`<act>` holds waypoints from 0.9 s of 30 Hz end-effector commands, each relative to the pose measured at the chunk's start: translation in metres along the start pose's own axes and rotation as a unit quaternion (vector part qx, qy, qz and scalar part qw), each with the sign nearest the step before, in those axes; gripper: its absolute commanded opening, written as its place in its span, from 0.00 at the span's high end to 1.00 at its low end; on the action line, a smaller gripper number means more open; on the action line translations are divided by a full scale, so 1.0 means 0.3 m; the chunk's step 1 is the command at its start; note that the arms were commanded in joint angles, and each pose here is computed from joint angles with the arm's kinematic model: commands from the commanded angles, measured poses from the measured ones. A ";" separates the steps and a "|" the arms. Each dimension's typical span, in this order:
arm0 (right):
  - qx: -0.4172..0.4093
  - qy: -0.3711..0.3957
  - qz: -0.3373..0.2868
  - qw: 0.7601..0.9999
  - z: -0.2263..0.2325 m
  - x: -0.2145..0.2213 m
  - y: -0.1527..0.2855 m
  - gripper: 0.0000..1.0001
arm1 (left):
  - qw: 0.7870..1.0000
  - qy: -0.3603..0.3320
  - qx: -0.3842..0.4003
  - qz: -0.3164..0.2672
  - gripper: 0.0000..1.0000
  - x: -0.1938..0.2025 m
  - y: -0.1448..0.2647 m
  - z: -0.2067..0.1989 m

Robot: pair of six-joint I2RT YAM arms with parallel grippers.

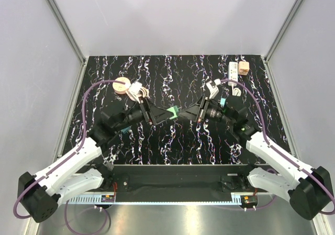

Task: Insert the plug

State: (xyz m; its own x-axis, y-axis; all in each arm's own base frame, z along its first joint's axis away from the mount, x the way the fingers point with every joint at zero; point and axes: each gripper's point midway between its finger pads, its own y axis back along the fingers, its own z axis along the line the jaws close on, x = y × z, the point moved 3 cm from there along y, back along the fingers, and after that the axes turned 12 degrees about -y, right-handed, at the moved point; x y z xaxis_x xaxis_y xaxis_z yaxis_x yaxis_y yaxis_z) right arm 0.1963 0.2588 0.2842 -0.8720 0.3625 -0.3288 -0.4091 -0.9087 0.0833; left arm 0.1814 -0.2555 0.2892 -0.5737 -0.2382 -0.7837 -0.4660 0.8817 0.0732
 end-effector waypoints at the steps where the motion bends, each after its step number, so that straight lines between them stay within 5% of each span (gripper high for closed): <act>1: -0.125 0.024 -0.051 0.991 0.172 -0.047 0.027 1.00 | 0.993 0.012 0.095 -0.063 0.31 -0.100 0.019 -0.128; 19: -0.187 0.012 -0.063 0.980 0.227 -0.032 0.077 1.00 | 0.988 0.025 0.128 -0.080 0.35 -0.117 -0.017 -0.132; 27: -0.191 -0.012 -0.051 0.980 0.206 -0.022 0.063 1.00 | 0.982 0.026 0.154 -0.103 0.52 -0.148 -0.003 -0.165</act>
State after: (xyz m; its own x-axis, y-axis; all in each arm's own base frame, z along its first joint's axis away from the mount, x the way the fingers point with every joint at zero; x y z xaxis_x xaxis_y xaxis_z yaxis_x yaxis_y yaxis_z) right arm 0.1838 0.2522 0.3337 -0.8379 0.4647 -0.2861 -0.4035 -0.8806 -0.2486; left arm 0.1816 -0.2676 0.3324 -0.5740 -0.3988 -0.7152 -0.3988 0.8990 -0.1812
